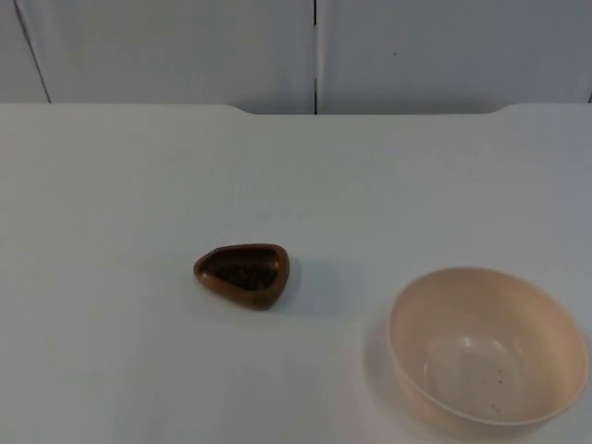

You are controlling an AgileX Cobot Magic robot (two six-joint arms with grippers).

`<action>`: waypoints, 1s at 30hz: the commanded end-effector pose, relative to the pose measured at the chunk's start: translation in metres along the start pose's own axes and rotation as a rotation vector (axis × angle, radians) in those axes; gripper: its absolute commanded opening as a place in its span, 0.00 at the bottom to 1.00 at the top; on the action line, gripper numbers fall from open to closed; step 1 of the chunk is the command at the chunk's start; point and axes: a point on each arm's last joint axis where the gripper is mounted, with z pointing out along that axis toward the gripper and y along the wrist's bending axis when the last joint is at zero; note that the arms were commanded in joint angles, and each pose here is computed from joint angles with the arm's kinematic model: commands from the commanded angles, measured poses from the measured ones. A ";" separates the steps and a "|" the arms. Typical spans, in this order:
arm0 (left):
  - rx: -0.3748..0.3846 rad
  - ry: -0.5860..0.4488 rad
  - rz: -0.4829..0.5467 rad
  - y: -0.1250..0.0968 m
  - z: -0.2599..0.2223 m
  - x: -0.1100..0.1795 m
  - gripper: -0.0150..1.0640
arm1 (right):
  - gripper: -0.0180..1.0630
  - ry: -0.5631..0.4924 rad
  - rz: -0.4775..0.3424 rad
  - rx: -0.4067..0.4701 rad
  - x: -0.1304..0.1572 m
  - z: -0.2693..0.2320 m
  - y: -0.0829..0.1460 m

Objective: Pick up the bowl with the left hand and pour the coffee beans from the cup into the bowl with the right hand.

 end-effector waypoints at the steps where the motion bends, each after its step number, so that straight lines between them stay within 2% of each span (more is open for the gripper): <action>1: 0.016 -0.016 -0.015 -0.001 0.004 -0.006 0.96 | 0.99 -0.003 -0.003 0.011 0.001 0.001 0.000; 5: 0.025 -0.038 -0.021 -0.001 0.015 -0.017 0.96 | 0.99 -0.003 -0.003 0.011 0.001 0.001 0.000; 13: 0.079 -0.016 0.010 -0.004 0.030 -0.029 0.96 | 0.99 -0.003 -0.003 0.011 0.001 0.001 0.000; 19: 0.136 -0.012 0.027 -0.009 0.035 -0.049 0.96 | 0.99 -0.003 -0.003 0.011 0.001 0.001 0.000; 23: 0.239 0.003 0.062 -0.017 0.044 -0.061 0.96 | 0.99 -0.003 -0.003 0.011 0.001 0.001 0.000; 30: 0.381 0.030 0.024 -0.027 0.061 -0.070 0.94 | 0.99 -0.003 -0.003 0.011 0.001 0.001 0.000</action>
